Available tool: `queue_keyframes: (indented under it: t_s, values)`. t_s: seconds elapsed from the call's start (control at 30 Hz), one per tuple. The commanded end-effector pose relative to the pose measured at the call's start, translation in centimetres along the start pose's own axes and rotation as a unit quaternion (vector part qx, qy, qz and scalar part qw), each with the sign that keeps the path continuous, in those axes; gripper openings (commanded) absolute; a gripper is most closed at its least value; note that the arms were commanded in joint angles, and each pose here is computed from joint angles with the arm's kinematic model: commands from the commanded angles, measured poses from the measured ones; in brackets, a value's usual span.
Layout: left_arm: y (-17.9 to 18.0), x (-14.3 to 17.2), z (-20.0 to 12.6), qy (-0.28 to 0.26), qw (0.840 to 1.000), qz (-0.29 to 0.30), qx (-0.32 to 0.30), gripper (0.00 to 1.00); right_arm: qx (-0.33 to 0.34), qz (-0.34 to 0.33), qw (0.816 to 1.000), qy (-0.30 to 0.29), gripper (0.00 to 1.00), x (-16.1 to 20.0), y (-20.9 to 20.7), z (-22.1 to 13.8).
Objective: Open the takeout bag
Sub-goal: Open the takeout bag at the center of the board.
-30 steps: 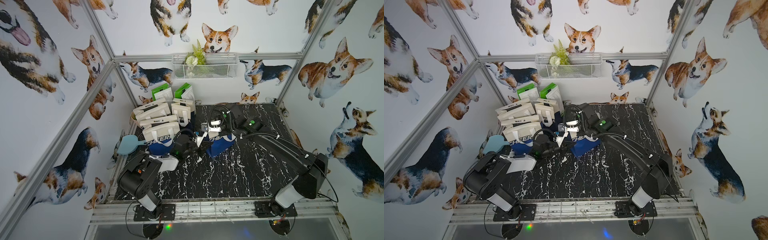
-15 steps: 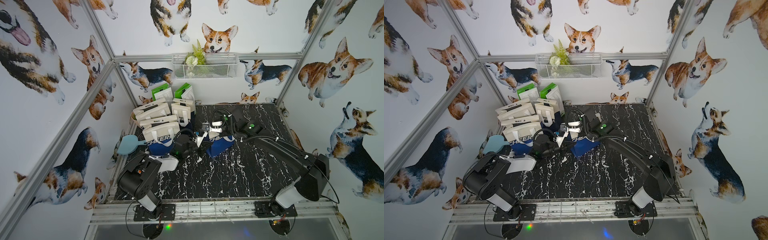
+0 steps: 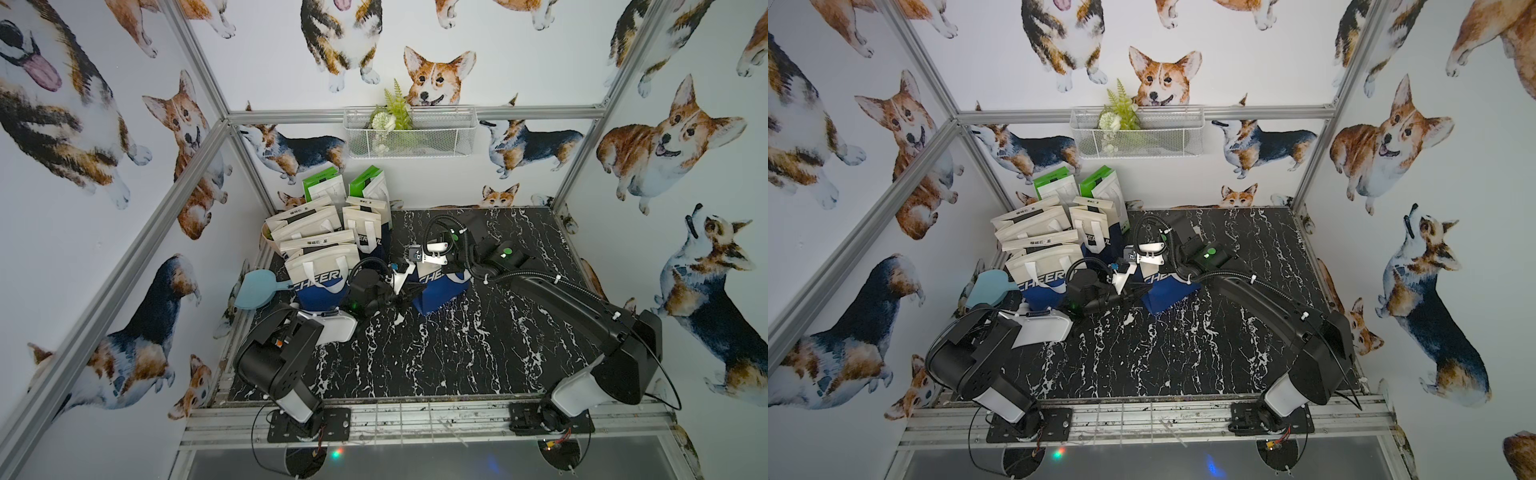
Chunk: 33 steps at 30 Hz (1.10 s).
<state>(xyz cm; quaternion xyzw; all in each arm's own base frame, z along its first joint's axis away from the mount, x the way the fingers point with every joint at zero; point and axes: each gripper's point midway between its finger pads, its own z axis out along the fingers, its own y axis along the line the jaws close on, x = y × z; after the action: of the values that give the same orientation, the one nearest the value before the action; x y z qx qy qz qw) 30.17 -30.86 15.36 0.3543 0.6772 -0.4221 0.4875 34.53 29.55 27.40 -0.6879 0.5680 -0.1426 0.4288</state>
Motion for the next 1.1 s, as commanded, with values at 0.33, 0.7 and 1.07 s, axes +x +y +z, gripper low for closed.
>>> queue_keyframes:
  t_s: [0.33,0.7,1.07]
  values:
    - [-0.2,0.5,0.0,0.012,1.000,-0.001,0.005,0.00,0.021,-0.061,0.998,0.022,0.00,-0.8,-4.1,-0.8]
    - [-0.2,0.5,0.0,0.012,1.000,0.001,0.004,0.00,0.012,-0.042,0.998,0.046,0.00,0.8,-3.0,0.6]
    - [0.0,0.6,0.0,0.017,1.000,0.000,0.001,0.00,-0.007,0.000,0.999,0.040,0.25,2.1,-0.9,1.2]
